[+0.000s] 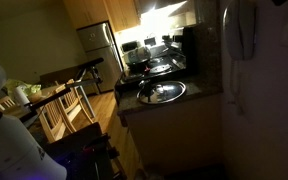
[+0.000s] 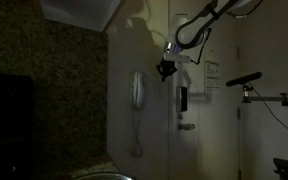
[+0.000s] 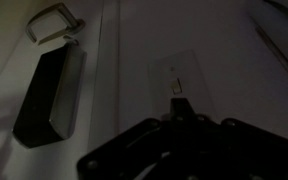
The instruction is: Turn on the light switch
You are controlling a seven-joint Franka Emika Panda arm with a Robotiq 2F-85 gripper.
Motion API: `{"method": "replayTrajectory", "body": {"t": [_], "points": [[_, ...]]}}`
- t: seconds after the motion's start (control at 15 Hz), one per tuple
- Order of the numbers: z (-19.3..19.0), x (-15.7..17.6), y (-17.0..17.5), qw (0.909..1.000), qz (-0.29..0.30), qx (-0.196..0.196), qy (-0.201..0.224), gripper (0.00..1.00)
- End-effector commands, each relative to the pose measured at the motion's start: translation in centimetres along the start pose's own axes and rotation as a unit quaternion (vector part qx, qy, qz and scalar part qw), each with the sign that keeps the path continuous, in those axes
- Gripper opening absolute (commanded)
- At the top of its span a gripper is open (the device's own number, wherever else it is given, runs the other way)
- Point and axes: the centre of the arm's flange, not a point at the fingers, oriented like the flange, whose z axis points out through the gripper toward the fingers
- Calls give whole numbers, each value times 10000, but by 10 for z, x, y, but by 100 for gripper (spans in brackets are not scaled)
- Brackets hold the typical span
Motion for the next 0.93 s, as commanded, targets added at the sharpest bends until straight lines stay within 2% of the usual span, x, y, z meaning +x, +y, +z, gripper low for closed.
{"method": "replayTrajectory", "body": {"t": [0.0, 0.33, 0.6, 0.87], "points": [[2, 1, -1, 10000, -24, -55, -42, 1], [6, 3, -4, 9999, -40, -124, -74, 0], [19, 8, -8, 9985, -327, -30, -446, 0], [31, 7, -11, 9970, -514, 17, -583, 0]]}}
